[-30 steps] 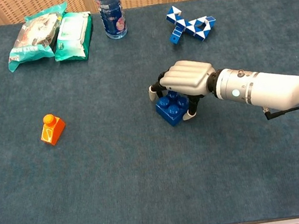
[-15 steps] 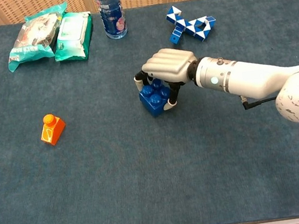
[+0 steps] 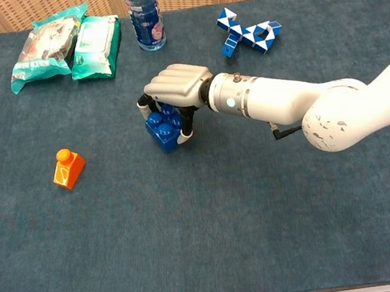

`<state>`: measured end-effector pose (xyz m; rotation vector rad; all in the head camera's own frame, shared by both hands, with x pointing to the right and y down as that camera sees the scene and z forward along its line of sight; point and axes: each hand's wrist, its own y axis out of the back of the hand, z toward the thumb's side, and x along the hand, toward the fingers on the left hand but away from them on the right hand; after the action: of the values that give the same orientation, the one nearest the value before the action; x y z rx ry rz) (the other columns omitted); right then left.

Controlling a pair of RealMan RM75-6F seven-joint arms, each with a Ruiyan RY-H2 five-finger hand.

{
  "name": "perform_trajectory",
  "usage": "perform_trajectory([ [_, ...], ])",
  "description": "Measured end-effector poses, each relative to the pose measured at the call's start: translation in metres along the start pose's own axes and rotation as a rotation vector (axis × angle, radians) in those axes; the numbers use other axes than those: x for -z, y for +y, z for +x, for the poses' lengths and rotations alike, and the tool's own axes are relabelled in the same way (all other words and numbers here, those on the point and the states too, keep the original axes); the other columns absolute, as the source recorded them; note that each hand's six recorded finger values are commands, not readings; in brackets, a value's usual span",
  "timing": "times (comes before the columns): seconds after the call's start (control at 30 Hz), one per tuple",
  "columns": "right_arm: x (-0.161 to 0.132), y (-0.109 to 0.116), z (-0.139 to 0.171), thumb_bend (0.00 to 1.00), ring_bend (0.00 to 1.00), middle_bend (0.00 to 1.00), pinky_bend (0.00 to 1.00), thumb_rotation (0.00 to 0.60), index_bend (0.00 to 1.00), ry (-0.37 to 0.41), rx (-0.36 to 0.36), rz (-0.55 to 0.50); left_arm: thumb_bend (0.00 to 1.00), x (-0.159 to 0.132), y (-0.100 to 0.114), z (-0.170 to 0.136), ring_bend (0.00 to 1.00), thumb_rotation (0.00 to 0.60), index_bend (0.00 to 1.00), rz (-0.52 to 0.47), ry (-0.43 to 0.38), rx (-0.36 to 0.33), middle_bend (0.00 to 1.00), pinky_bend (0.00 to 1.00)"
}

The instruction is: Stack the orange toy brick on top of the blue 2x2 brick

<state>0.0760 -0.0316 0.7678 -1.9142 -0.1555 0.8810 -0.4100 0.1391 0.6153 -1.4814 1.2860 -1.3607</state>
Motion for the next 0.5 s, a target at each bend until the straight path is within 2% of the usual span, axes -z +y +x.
perform_trajectory([
  [0.5,-0.013,0.005,-0.034,0.09,0.35,0.48,0.30,0.600,0.43,-0.012,-0.024,0.007,0.15,0.000,0.000,-0.001,0.16,0.600,0.11,0.007,-0.002,0.001,0.12,0.09],
])
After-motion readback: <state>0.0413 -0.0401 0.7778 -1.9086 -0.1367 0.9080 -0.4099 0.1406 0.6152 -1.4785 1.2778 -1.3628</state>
